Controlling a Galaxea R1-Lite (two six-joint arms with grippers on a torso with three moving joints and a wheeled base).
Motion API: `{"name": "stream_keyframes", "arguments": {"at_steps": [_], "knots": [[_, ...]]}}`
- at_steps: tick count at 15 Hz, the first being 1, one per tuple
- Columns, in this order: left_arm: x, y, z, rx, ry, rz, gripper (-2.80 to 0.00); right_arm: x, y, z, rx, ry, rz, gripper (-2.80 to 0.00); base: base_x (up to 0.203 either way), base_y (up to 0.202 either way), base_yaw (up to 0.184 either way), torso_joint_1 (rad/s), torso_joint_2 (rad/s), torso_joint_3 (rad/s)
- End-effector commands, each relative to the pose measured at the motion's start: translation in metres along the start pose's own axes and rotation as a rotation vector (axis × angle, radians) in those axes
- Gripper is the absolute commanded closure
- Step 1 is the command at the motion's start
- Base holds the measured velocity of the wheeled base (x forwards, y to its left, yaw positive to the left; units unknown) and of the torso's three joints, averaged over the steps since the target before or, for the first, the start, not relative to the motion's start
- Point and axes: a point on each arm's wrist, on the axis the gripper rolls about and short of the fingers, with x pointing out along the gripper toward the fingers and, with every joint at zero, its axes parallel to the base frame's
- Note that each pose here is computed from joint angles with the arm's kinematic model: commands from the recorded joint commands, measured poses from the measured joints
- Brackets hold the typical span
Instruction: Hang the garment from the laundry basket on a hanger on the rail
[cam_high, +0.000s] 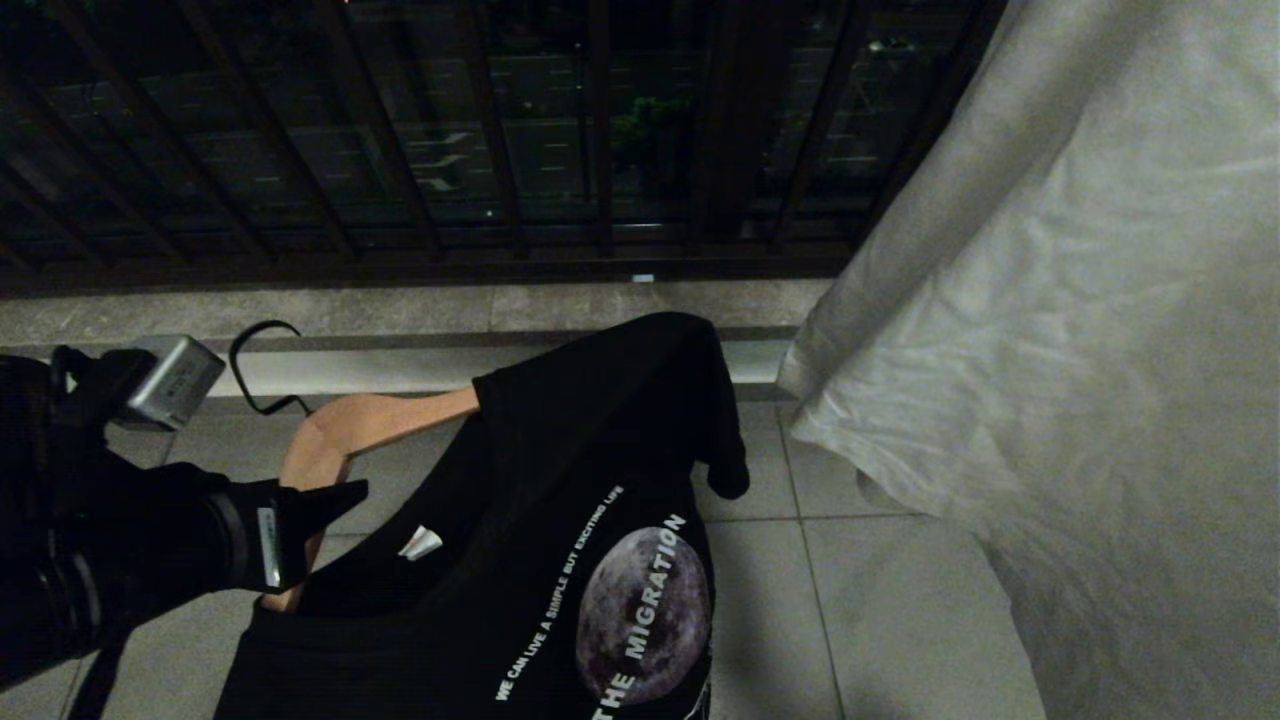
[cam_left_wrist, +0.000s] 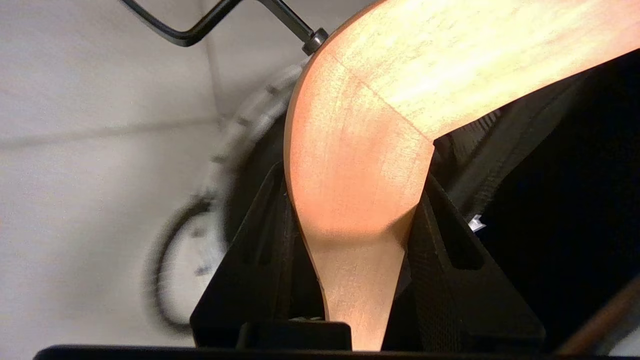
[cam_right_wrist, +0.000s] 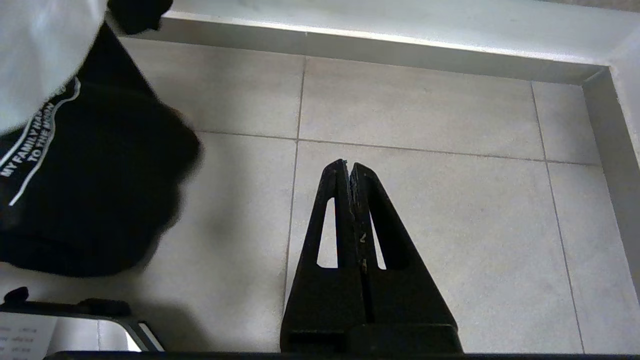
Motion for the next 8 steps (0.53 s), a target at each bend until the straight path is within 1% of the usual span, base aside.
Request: {"name": "stream_keyframes", "arguments": {"at_steps": [1, 2, 3, 5, 8], "knots": [[-0.032, 0.001, 0.016, 0.035, -0.123, 0.04, 0.0, 0.0, 0.0, 0.0, -0.003, 0.001, 0.0, 0.0, 0.0, 0.0, 0.0, 0.0, 0.0, 0.0], [-0.038, 0.001, 0.022, 0.073, -0.157, 0.066, 0.0, 0.0, 0.0, 0.0, -0.003, 0.001, 0.0, 0.0, 0.0, 0.0, 0.0, 0.0, 0.0, 0.0], [-0.045, 0.001, 0.027, 0.096, -0.19, 0.08, 0.0, 0.0, 0.0, 0.0, -0.003, 0.001, 0.0, 0.0, 0.0, 0.0, 0.0, 0.0, 0.0, 0.0], [-0.058, 0.001, 0.037, 0.128, -0.231, 0.089, 0.0, 0.0, 0.0, 0.0, -0.003, 0.001, 0.0, 0.0, 0.0, 0.0, 0.0, 0.0, 0.0, 0.0], [-0.075, 0.0, 0.051, 0.153, -0.309, 0.089, 0.0, 0.0, 0.0, 0.0, -0.009, 0.001, 0.002, 0.0, 0.0, 0.0, 0.0, 0.0, 0.0, 0.0]]}}
